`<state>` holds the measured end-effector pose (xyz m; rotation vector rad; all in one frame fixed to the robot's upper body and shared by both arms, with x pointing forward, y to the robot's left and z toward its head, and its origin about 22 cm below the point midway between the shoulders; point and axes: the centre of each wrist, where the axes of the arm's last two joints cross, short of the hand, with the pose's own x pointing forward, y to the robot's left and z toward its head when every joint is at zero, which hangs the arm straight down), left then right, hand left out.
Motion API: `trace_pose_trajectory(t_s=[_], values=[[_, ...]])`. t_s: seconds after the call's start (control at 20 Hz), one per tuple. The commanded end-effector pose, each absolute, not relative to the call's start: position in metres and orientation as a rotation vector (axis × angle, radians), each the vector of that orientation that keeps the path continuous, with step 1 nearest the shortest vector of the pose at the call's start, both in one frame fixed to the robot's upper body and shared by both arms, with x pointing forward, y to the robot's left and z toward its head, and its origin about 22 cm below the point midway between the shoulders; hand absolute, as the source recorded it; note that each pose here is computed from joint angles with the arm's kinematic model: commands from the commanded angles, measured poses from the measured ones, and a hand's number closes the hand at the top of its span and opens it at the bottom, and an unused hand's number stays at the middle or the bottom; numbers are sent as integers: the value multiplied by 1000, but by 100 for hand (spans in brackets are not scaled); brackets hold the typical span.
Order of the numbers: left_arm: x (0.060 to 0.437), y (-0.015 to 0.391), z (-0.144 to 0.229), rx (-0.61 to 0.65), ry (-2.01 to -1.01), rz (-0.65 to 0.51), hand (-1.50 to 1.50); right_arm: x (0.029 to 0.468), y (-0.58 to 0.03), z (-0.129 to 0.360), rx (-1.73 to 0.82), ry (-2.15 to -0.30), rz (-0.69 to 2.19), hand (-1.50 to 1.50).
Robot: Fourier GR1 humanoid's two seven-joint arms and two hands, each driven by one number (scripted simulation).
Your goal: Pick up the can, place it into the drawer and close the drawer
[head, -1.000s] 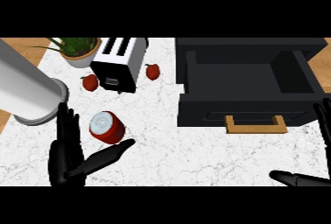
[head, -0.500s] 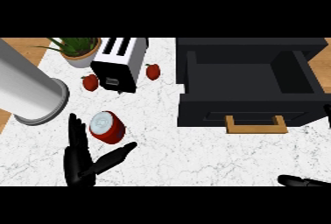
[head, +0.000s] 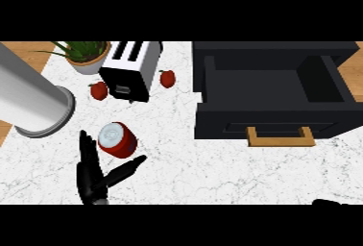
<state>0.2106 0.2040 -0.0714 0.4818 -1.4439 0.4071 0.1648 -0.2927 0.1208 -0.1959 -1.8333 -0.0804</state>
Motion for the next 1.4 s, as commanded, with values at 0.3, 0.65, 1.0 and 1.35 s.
trace_pose_trajectory(t_s=[0.3,0.65,1.0,1.35], values=[[231,217,-96,475,-1408,451,-150,172,-304,126,-201,-1827,-82,-150],[232,225,-141,489,-1398,462,-150,155,-316,141,-223,-1819,-36,-150],[245,242,-135,435,-1434,414,-150,157,-305,116,-197,-1828,-40,-150],[272,222,-124,338,-1472,337,-150,159,-286,137,-229,-1848,-46,-150]])
